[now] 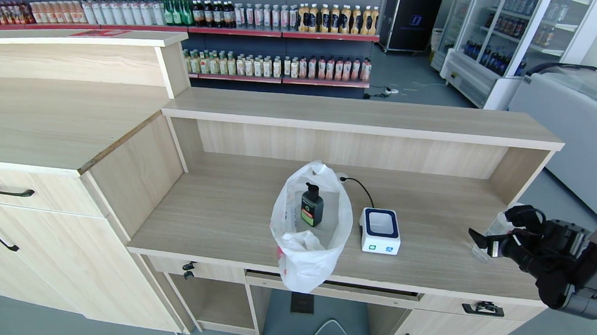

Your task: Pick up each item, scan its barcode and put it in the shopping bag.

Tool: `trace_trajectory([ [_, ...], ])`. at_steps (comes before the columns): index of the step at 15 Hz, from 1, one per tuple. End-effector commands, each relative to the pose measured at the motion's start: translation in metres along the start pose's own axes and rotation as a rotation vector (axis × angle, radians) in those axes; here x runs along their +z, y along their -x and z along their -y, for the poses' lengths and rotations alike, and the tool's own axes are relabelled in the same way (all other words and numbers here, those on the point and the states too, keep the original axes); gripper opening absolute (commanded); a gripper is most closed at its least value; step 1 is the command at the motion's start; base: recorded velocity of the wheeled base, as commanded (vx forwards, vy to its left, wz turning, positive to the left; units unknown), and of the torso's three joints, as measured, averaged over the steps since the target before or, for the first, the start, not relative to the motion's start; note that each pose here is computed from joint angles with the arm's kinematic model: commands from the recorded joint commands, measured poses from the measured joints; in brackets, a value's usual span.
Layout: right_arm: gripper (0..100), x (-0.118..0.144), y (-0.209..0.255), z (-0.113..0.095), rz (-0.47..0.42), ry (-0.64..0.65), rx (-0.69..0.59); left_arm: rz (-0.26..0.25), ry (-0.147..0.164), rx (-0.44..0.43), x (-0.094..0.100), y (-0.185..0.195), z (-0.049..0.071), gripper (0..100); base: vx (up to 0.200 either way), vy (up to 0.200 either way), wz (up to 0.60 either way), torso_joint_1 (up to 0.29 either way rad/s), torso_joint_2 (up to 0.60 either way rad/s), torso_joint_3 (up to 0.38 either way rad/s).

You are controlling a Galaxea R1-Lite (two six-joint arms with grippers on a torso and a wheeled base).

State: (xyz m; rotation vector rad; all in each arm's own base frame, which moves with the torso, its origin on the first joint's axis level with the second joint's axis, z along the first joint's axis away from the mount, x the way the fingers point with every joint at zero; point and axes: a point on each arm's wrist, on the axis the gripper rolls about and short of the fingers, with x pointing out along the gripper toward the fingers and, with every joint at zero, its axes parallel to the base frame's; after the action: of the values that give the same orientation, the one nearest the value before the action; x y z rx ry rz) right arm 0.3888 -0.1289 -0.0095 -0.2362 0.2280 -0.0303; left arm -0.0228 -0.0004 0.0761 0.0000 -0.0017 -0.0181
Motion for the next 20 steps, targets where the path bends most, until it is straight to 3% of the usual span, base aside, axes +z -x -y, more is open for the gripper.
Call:
trace_trajectory([
  [1,100,-0.003,-0.003,0.0,-0.001,0.0,0.001,0.0,0.0,0.0,0.0,0.0,0.0,100,0.0,0.0,0.0,0.0,0.0,0.0],
  [7,100,-0.003,-0.014,0.003,0.026,0.007,-0.008,0.0,0.0,0.0,0.0,0.0,0.0,100,0.0,0.0,0.0,0.0,0.0,0.0],
  [8,0,-0.004,-0.014,0.003,0.023,0.006,-0.007,0.0,0.0,0.0,0.0,0.0,0.0,100,0.0,0.0,0.0,0.0,0.0,0.0],
  [20,0,0.001,-0.02,0.006,0.052,0.011,-0.018,0.0,0.0,0.0,0.0,0.0,0.0,100,0.0,0.0,0.0,0.0,0.0,0.0],
])
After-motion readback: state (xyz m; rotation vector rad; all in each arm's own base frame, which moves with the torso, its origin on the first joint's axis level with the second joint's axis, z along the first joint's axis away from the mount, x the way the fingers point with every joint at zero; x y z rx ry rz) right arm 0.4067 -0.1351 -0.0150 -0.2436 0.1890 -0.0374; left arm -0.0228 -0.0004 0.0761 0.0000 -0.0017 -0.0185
